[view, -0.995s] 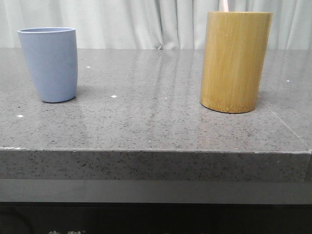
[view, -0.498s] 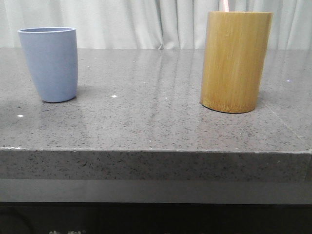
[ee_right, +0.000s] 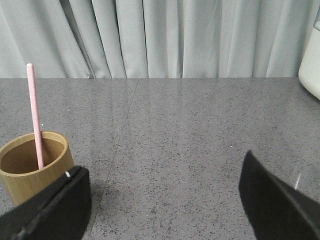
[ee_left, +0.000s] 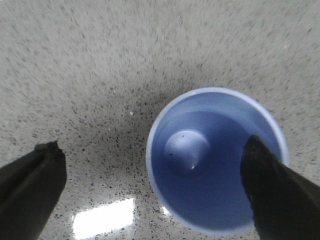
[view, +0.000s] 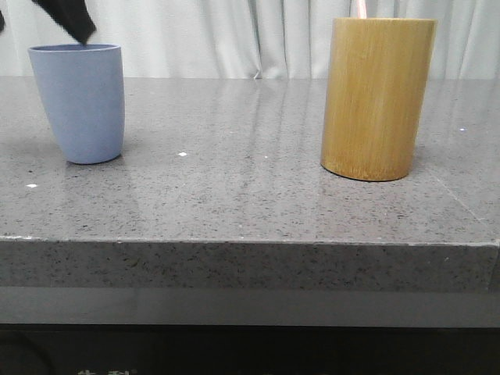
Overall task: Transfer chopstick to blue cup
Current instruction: 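Lower the left gripper over the blue cup and grasp its rim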
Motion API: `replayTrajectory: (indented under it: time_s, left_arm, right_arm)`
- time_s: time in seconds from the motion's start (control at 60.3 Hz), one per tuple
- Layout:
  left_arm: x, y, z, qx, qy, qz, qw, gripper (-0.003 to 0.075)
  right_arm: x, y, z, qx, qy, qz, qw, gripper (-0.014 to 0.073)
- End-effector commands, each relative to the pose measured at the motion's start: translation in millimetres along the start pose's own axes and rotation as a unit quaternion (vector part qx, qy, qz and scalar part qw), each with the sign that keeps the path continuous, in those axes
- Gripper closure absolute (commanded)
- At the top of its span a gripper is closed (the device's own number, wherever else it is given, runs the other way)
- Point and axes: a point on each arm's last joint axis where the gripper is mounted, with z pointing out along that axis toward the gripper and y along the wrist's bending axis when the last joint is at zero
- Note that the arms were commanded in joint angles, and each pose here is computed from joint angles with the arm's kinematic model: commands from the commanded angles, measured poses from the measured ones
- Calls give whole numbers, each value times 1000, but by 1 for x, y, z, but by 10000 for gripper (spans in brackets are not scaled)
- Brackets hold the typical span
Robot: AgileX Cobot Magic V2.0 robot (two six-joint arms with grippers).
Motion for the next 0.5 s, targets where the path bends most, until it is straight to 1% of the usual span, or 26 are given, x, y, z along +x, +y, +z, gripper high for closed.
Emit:
replayTrajectory:
  time_s: [0.0,0.166,0.216,0.265,0.365,0.481]
  left_arm:
    - [-10,-3,-8,3,-26,4,1000,29]
    - [-8,-3,7,4,8,3,1000,31]
    - [-6,-3,8,5,17,3,1000,55]
    - [-6,-3,8,5,18,3,1000,99]
    - [-6,-3,8,5,18,3,1000,232]
    - [-6,-3,8,5,17,3,1000,464]
  right_arm:
    - [-17,1,-1,0,-50,-4,999,-20]
    - [-17,1,-1,0,-50,-4,999,-20]
    - [-17,1,-1,0,-50,-4,999,-20]
    - [-17,1,-1,0,-50,-4,999,-20]
    - [-17,1,-1,0,-50,-4,999,-20]
    - [-17,1,-1,0,-50,-4,999,-20]
